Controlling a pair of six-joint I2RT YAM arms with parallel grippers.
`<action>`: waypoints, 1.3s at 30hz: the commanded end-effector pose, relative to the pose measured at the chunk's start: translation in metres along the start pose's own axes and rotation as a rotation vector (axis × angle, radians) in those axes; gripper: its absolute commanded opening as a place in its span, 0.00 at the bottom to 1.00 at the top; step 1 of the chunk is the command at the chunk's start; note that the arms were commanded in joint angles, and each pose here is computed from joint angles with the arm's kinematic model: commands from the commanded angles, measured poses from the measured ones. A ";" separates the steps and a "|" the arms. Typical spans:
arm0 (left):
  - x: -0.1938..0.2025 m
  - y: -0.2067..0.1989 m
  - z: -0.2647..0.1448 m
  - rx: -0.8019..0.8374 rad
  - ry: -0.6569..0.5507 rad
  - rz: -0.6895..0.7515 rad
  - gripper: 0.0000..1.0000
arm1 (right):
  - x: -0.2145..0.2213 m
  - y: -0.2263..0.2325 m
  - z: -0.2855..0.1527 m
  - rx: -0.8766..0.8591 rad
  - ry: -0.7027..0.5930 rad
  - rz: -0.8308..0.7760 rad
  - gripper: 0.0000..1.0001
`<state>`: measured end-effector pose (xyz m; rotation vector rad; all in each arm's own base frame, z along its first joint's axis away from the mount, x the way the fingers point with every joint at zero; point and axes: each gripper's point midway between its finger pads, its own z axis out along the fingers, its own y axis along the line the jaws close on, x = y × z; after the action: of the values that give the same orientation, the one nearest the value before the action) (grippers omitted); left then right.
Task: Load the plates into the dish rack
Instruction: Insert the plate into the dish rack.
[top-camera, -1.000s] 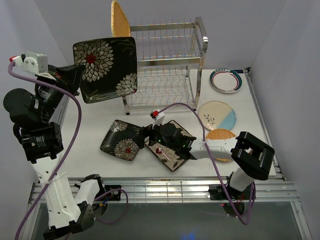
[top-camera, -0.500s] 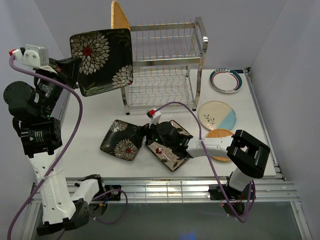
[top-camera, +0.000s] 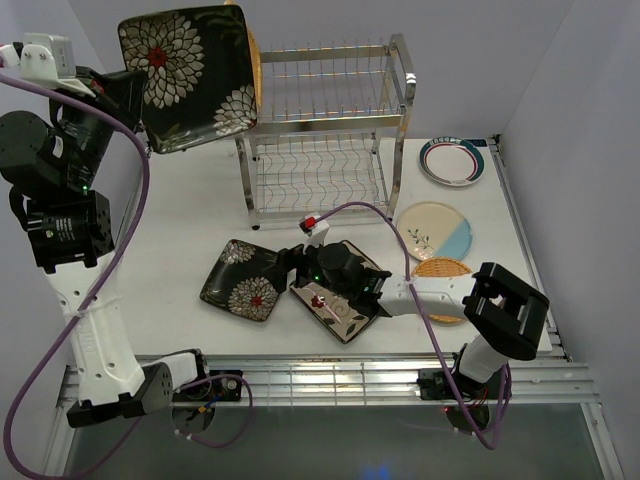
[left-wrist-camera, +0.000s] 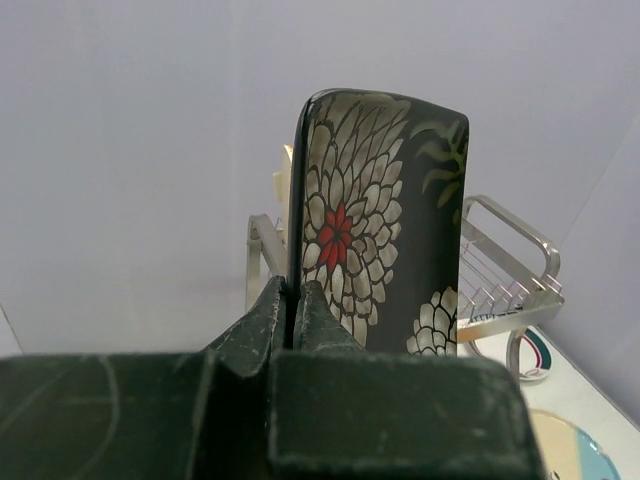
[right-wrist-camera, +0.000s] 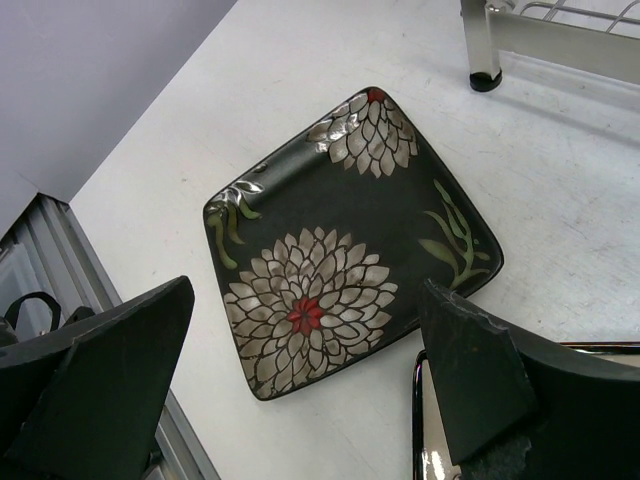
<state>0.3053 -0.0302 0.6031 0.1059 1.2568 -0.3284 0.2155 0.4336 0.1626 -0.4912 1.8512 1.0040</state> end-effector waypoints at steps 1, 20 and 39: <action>-0.060 -0.002 0.002 -0.030 -0.190 0.028 0.00 | -0.020 0.002 -0.006 0.007 -0.064 -0.004 0.98; -0.078 -0.002 0.014 -0.021 -0.229 0.007 0.00 | -0.021 0.003 -0.003 0.010 -0.061 -0.002 0.98; -0.045 -0.056 -0.002 0.037 -0.288 0.026 0.00 | -0.019 0.004 0.001 0.000 -0.054 -0.011 0.98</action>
<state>0.2823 -0.0856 0.6140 0.1838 1.1394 -0.4175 0.2158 0.4331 0.1645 -0.4881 1.8479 1.0025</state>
